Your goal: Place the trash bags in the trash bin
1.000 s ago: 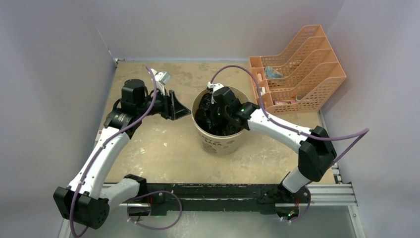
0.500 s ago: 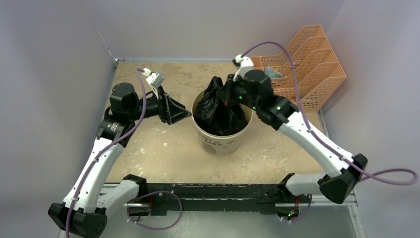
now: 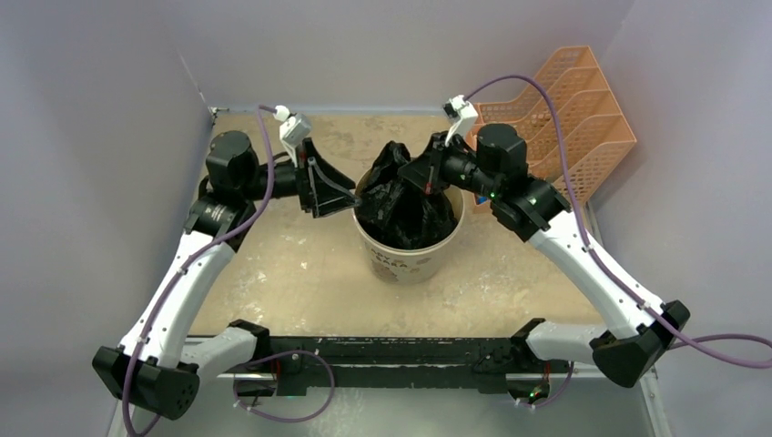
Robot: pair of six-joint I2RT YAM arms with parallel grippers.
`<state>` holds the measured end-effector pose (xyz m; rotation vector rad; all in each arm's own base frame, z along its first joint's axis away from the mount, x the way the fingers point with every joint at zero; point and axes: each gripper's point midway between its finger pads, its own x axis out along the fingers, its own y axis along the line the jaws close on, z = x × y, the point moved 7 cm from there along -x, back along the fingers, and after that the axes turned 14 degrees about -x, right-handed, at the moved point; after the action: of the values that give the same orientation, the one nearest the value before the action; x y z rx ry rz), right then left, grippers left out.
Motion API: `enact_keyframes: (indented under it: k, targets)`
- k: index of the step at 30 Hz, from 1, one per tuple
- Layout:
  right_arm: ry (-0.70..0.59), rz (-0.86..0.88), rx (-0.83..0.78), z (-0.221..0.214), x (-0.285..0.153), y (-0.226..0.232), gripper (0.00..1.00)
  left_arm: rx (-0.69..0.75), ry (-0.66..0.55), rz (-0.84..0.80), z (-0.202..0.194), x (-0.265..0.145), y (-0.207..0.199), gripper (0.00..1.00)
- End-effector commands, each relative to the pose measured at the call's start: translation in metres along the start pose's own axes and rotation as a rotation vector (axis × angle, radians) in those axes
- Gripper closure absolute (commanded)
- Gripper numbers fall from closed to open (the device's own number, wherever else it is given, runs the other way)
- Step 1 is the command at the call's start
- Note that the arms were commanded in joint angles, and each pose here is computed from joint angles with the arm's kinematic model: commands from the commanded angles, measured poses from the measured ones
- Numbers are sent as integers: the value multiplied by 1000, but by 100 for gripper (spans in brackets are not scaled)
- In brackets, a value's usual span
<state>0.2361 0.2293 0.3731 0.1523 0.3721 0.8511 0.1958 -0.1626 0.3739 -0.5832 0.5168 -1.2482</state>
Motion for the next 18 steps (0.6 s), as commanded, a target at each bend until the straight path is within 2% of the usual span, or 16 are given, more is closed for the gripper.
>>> enact_keyframes:
  k: [1,6,11,18]
  targets:
    - [-147,141,-9,20,-24,22,100,202,-11,-81,28,13,-19,41]
    - [-204,173,52,13,-32,26,100,267,33,-132,33,43,-21,41]
    - [-264,210,113,9,-38,30,100,274,110,-182,20,74,-21,41]
    - [-297,303,178,1,-44,39,100,238,124,-168,6,89,-3,41]
